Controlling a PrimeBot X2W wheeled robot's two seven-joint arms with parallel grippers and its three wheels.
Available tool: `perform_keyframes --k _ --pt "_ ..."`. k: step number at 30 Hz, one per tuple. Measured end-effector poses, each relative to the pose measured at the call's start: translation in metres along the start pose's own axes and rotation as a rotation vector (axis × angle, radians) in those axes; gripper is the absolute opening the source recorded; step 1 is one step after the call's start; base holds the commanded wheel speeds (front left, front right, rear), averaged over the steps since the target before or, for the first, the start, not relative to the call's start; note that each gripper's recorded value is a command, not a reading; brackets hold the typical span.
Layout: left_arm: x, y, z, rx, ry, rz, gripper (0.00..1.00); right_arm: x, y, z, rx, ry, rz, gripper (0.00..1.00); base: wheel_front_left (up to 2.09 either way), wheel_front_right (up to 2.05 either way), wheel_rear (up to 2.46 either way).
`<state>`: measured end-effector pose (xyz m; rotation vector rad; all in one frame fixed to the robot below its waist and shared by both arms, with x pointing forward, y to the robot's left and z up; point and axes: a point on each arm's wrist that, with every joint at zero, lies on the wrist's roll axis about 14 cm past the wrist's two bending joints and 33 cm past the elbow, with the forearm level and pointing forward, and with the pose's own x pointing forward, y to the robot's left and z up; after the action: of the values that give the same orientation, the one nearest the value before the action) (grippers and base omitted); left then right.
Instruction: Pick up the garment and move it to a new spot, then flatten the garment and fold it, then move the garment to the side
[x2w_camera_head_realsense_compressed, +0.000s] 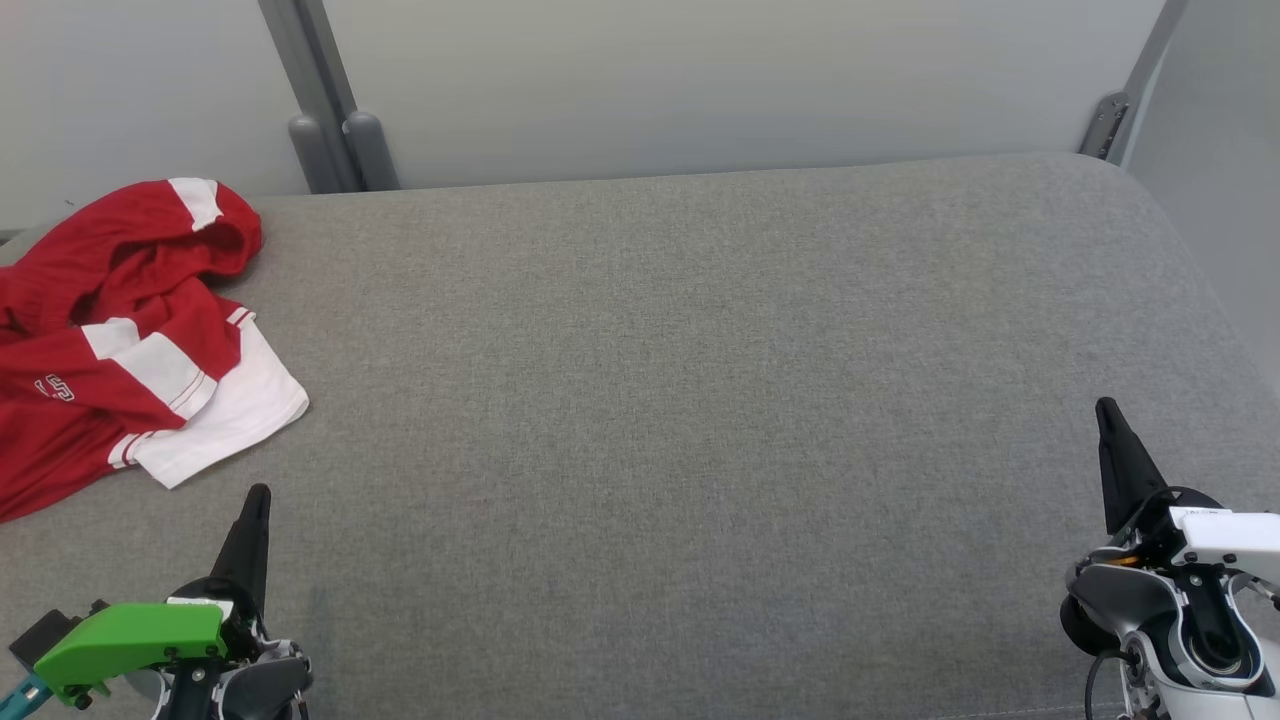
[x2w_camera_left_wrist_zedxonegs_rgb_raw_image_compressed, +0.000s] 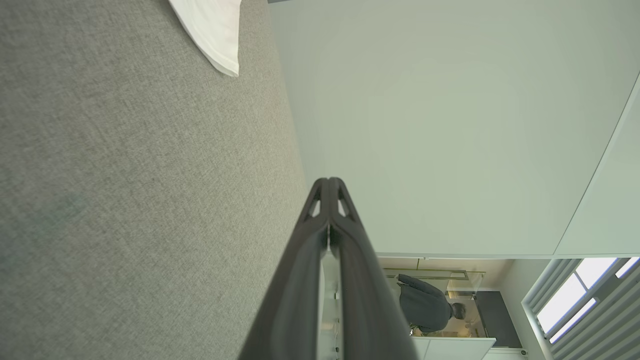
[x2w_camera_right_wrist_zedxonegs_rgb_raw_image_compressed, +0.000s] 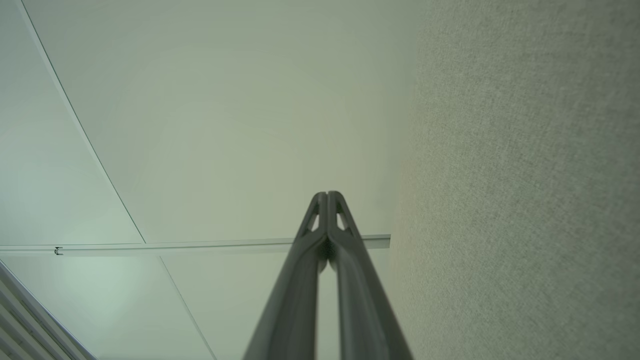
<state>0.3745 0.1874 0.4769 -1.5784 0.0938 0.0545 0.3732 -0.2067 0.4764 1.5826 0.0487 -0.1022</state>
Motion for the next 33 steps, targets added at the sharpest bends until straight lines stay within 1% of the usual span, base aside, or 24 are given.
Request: perform_keyframes --k 33 --pt "0.0 -0.0001 0.0001 0.0 -0.001 0.0 0.0 0.0 0.0 0.0 0.0 0.0 0.0 0.0 0.0 0.0 0.0"
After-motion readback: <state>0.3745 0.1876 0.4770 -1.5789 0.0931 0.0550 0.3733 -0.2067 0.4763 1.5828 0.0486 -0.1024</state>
